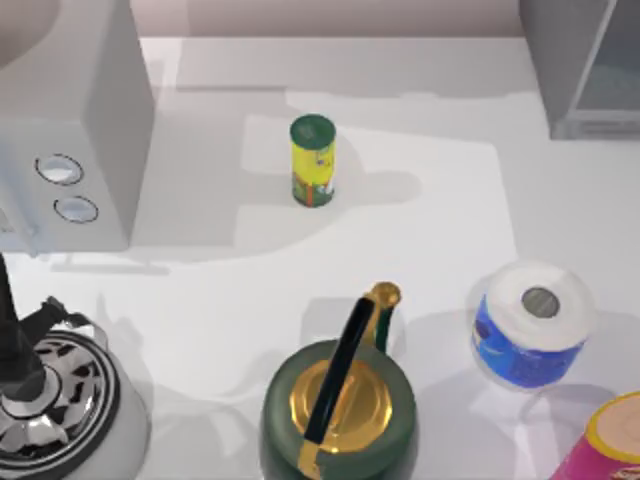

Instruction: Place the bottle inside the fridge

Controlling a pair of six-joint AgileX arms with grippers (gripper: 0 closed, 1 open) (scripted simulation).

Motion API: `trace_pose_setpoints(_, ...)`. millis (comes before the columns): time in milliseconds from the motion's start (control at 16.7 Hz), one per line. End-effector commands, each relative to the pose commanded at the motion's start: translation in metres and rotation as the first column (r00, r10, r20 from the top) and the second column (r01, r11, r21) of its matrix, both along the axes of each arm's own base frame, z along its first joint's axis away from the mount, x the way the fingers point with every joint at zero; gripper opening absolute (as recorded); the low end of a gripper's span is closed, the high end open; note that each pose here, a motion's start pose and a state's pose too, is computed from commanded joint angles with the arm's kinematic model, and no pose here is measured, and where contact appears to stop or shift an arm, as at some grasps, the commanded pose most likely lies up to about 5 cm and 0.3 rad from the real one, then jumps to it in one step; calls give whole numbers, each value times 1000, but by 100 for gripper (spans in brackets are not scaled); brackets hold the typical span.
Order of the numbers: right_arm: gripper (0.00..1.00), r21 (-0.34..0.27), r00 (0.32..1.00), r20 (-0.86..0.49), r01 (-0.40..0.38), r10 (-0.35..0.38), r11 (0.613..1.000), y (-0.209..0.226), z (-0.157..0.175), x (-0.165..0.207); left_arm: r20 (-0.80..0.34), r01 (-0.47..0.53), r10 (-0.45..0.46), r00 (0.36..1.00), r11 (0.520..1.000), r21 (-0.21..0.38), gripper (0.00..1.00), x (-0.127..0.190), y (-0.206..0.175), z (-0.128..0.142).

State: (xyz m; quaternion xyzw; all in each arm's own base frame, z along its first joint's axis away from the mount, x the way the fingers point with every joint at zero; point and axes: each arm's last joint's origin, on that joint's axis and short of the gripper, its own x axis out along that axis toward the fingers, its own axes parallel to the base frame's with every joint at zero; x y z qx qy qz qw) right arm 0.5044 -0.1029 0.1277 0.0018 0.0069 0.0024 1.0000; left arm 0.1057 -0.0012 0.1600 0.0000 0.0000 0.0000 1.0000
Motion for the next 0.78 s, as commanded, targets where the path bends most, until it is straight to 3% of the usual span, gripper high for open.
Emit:
trace_pose_setpoints(480, 98, 0, 1000, 0, 0, 0, 1000, 0, 0, 0, 0, 0, 0, 1000, 1000, 0, 100, 0, 0, 0)
trace_pose_setpoints(780, 100, 0, 1000, 0, 0, 0, 1000, 0, 0, 0, 0, 0, 0, 1000, 1000, 0, 100, 0, 0, 0)
